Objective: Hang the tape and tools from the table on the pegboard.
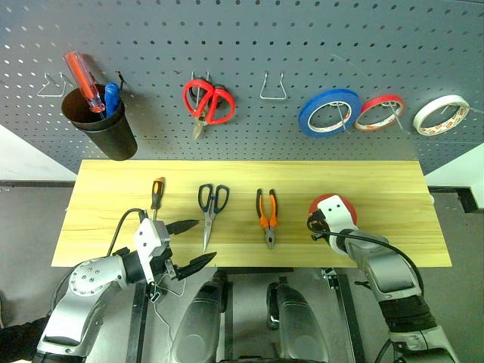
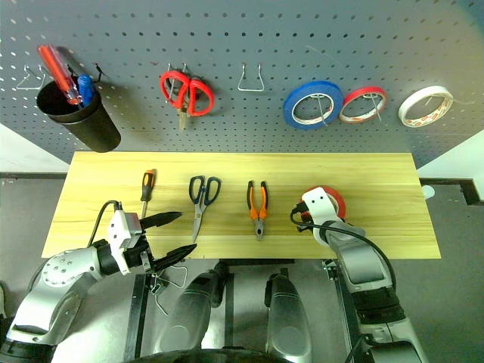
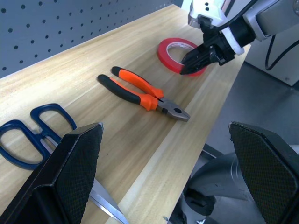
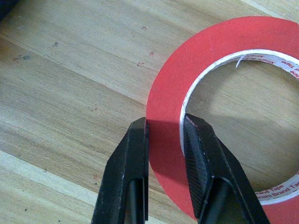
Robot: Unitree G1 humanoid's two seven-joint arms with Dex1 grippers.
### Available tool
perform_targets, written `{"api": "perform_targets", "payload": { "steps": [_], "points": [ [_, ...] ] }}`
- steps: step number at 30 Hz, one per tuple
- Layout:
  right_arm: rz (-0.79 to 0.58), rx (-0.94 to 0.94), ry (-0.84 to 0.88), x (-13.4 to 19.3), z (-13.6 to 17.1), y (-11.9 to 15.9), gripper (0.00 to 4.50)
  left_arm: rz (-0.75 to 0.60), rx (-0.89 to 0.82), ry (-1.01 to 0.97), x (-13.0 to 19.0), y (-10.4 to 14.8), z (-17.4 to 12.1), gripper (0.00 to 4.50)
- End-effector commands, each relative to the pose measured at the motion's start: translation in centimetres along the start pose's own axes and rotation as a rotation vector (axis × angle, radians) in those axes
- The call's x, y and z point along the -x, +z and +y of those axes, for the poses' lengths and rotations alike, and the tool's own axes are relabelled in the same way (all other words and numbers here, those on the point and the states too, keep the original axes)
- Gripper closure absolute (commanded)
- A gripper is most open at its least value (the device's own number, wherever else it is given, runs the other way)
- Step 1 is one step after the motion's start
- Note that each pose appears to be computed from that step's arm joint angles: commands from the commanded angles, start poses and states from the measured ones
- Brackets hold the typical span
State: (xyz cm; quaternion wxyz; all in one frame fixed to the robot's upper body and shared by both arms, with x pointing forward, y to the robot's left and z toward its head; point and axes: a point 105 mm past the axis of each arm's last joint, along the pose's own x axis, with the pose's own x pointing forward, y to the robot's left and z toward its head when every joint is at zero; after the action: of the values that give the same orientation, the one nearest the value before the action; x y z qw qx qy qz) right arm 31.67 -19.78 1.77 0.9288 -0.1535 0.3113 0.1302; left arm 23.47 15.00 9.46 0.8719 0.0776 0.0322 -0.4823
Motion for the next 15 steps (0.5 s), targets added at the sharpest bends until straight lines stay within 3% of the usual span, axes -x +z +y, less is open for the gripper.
{"api": "perform_targets", "payload": {
  "steps": [1, 15],
  "points": [
    [0.098, -0.025, -0.025, 0.0, -0.8, -2.9, 3.82, -0.021, -0.018, -0.012, -0.1, 0.3, -0.3, 0.00],
    [0.094, -0.026, -0.040, 0.3, -1.3, -2.8, 3.82, -0.073, -0.078, -0.015, -0.3, -0.7, -0.3, 0.00]
  ]
}}
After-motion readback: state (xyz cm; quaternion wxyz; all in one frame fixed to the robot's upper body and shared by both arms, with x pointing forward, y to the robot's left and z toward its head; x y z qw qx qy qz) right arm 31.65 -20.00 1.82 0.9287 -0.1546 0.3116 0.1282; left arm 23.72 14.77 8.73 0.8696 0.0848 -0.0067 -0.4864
